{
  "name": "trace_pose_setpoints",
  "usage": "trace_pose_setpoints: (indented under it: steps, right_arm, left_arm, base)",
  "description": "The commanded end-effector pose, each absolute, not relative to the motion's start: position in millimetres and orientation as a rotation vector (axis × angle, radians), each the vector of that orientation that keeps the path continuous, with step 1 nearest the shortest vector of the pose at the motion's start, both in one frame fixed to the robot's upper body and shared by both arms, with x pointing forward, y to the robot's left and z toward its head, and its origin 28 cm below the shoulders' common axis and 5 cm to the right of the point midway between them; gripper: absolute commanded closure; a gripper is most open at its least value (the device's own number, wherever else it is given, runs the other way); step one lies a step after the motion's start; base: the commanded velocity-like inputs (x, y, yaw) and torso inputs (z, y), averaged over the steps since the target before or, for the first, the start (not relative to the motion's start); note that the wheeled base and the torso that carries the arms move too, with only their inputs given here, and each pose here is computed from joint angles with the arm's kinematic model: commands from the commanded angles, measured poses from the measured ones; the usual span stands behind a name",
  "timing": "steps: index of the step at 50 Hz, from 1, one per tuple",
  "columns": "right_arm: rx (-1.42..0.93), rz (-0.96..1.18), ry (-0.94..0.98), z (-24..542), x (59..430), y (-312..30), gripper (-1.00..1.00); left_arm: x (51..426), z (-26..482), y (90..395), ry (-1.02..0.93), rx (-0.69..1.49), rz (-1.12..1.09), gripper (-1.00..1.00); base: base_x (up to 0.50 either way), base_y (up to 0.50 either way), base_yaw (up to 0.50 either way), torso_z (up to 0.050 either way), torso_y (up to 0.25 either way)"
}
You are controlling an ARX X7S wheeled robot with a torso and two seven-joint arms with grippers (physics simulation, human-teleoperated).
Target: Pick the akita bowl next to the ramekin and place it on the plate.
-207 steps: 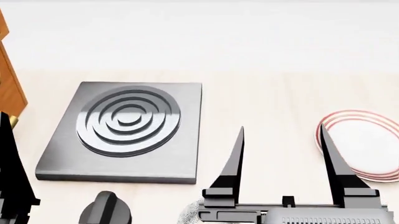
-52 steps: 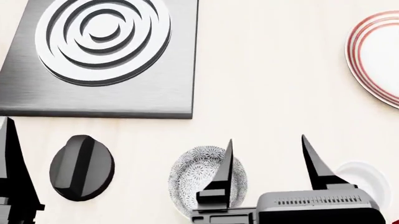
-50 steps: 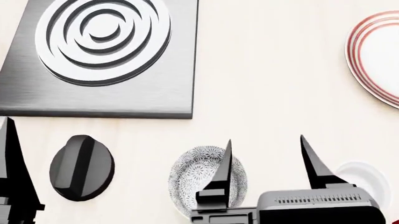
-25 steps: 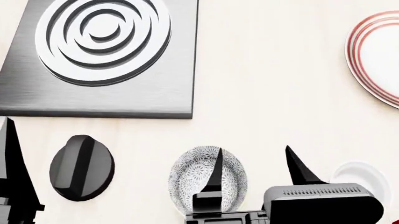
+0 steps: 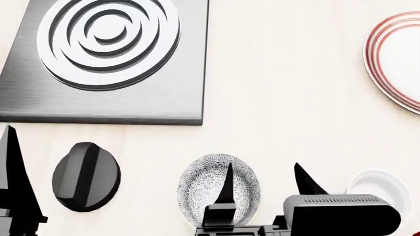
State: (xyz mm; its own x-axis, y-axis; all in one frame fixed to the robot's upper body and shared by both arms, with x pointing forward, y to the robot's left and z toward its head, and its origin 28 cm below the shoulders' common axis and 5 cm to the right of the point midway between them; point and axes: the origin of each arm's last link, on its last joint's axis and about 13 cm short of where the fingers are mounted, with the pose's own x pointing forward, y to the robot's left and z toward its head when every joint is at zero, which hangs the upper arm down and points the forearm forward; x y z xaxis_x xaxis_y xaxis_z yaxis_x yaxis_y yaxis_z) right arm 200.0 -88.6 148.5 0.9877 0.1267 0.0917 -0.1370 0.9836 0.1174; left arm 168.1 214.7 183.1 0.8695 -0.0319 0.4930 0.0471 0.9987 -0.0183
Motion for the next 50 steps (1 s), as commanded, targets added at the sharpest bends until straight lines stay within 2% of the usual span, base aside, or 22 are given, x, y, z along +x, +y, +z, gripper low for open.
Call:
trace_pose_setpoints:
  steps: [1,50]
  right_arm:
    - [0.153,0.125,-0.06,144,203,-91,-1.0]
    - [0.208,0.138,0.017,127,213,-93,-1.0]
  left_arm:
    - [169,184,216,-0.527,-0.029,-0.036,-1.0]
    - [170,183,217,-0.524,-0.03,-0.031,-1.0]
  base:
    - [0.0,0.0,0.0,0.0,0.0]
    - [0.0,0.0,0.0,0.0,0.0]
